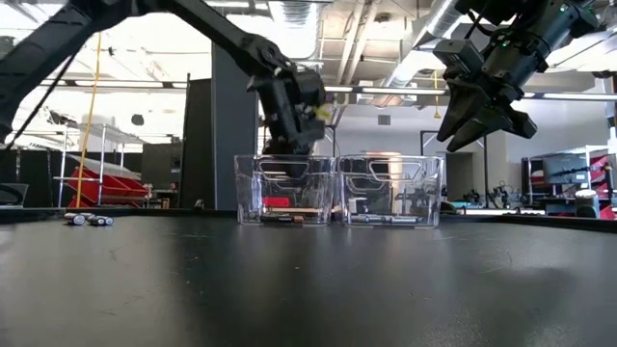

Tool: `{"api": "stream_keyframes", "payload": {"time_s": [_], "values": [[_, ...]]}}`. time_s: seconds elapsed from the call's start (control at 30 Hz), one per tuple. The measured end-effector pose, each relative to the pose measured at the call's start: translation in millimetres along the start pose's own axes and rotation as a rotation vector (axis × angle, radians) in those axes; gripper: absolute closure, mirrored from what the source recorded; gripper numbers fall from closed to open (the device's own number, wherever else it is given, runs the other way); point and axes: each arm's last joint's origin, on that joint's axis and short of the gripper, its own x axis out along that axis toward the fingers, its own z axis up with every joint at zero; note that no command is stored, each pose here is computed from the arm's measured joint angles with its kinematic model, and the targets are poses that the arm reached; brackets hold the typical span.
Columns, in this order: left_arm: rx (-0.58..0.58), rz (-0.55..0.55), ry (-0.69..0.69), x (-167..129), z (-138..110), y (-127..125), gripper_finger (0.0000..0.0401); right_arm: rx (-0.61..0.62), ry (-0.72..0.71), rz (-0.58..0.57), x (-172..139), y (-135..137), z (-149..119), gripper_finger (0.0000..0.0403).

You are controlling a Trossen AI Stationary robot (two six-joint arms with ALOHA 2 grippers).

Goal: Sort batteries
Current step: Put the black battery into the left transparent bin

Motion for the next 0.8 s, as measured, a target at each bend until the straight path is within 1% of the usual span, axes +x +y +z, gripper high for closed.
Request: {"api": "stream_keyframes", "payload": {"time_s": [0.13, 0.23, 0.4, 0.6, 0.8], "values": [[-0.007, 0.001, 0.082, 20, -7, 2, 0.0372, -0.002, 0.0, 0.0, 0, 0, 0, 0.0276], [-0.004, -0.006, 0.103, 29, -9, 0, 0.0372, -0.008, 0.0, 0.0, 0, 0, 0, 0.0276], [-0.013, -0.01, 0.096, 29, -8, -3, 0.0365, -0.012, 0.0, 0.0, 0, 0, 0, 0.0276], [-0.045, -0.009, 0.098, 29, -9, -3, 0.0345, -0.015, 0.0, 0.0, 0, 0, 0, 0.0276], [-0.05, -0.008, 0.1, 29, -9, -3, 0.0328, -0.014, 0.0, 0.0, 0, 0, 0, 0.0276]]}}
